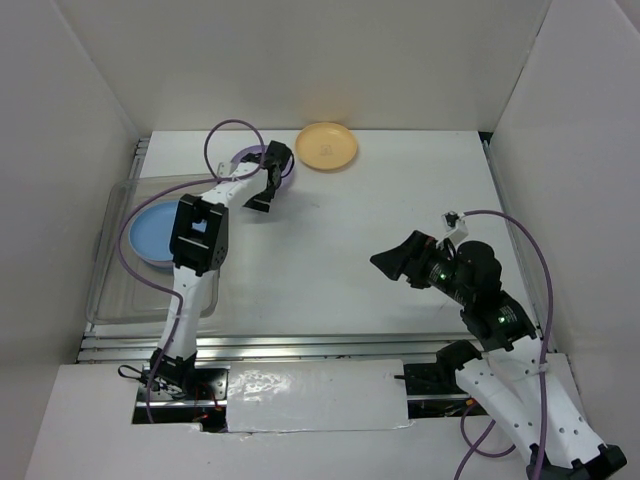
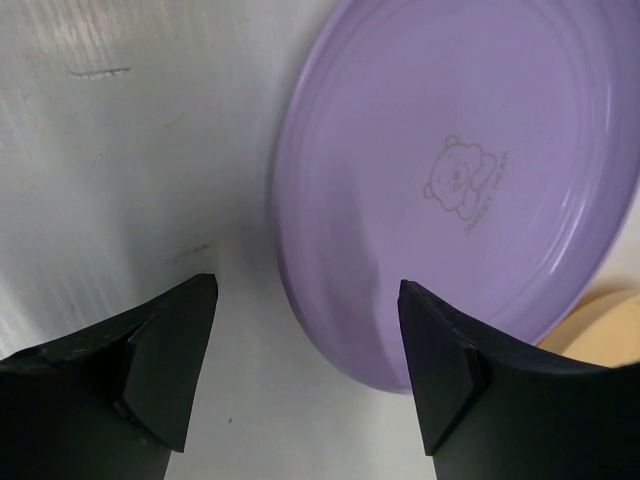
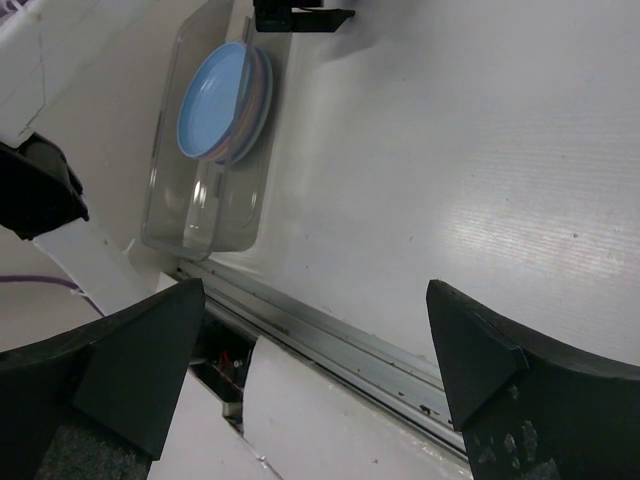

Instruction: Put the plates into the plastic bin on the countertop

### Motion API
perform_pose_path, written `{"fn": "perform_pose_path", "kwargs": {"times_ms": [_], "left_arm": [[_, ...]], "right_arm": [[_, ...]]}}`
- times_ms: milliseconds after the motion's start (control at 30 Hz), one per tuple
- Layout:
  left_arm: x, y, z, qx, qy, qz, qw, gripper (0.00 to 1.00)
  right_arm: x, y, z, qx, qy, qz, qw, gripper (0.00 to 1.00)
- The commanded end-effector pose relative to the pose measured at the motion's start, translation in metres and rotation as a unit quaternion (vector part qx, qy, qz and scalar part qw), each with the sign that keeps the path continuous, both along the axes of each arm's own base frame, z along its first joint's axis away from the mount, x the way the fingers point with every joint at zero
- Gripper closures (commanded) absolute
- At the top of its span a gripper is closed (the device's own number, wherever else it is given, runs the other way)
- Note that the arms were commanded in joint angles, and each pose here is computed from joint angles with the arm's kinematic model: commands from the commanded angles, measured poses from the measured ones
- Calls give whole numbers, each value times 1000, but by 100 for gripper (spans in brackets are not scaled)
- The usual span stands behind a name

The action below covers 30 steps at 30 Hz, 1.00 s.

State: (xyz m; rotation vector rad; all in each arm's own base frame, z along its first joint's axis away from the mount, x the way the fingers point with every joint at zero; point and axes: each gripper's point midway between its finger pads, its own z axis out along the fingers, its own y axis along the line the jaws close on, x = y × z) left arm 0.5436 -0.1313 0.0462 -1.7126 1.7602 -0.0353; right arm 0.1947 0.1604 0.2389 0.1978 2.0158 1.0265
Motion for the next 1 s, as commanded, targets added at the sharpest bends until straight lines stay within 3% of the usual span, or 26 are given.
{"fn": "perform_pose_path", "kwargs": {"times_ms": [0,200,333,533,633,700,833,967], "left_arm": [[3,16,-8,20,10,9,1000,15],[2,19,-24,13,33,2,999,26],[0,24,-37,5,49,-2,999,50],[-7,30,-41,11,58,-4,998,66],[-14,32,-41,4,64,-3,998,90],[-18,32,-32,3,64,-9,998,100],[-18,26,9,23,19,-22,999,100],[-7,8,82,33,-55,-72,995,100]], "right_arm": [[-6,2,15,1,-24,16,1000,0],[-6,-1,19,-1,-32,8,999,0],[-7,-1,22,0,-36,10,999,0],[-9,-5,29,1,-45,4,999,0],[-9,-6,32,4,-48,3,999,0],[-11,-6,36,6,-52,3,999,0],[-14,-6,40,11,-54,6,998,0],[-19,-7,44,15,-56,5,998,0]]}}
